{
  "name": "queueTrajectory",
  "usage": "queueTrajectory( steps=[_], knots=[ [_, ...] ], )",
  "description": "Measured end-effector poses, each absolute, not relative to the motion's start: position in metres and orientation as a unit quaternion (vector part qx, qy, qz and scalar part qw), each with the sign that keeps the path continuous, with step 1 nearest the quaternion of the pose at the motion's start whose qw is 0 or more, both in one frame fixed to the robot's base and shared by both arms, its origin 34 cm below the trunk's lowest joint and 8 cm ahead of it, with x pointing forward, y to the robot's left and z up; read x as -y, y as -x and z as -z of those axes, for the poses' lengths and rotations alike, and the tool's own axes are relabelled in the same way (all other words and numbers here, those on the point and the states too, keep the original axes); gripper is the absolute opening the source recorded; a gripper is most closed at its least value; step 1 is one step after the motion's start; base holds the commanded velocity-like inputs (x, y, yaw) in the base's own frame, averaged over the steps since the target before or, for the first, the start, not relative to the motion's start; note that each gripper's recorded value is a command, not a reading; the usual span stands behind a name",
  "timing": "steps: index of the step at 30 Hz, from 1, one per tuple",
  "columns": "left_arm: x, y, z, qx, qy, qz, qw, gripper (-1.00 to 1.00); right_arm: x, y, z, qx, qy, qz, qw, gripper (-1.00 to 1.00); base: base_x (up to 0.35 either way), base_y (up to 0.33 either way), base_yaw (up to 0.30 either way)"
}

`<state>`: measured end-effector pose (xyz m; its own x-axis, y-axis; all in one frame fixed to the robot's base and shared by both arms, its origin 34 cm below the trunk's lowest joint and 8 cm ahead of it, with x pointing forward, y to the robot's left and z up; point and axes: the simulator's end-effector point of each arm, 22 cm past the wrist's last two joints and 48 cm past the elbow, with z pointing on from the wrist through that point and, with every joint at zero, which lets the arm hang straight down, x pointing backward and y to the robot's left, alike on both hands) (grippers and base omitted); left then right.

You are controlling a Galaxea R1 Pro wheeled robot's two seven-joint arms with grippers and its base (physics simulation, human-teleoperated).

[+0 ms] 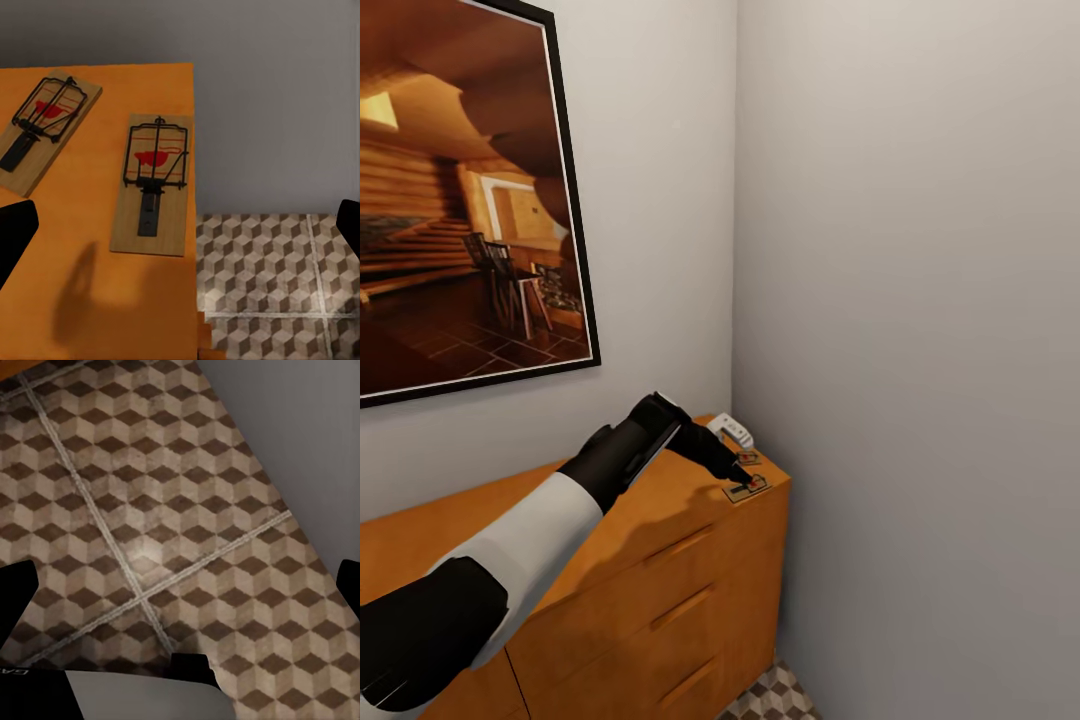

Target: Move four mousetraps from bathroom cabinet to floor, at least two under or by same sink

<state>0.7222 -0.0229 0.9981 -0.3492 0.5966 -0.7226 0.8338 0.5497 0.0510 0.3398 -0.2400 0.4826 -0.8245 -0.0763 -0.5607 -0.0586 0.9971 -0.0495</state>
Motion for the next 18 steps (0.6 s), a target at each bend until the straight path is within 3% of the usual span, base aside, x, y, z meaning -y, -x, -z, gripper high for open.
queueTrajectory(
  steps=[18],
  knots=[
    [0.031,-0.713,-0.98,-0.805,-0.463,0.153,0.337,1.0,0.24,-0.34,-0.483,-0.955,0.035,0.015,0.294,1.0,0.0,0.0,0.0]
  ],
)
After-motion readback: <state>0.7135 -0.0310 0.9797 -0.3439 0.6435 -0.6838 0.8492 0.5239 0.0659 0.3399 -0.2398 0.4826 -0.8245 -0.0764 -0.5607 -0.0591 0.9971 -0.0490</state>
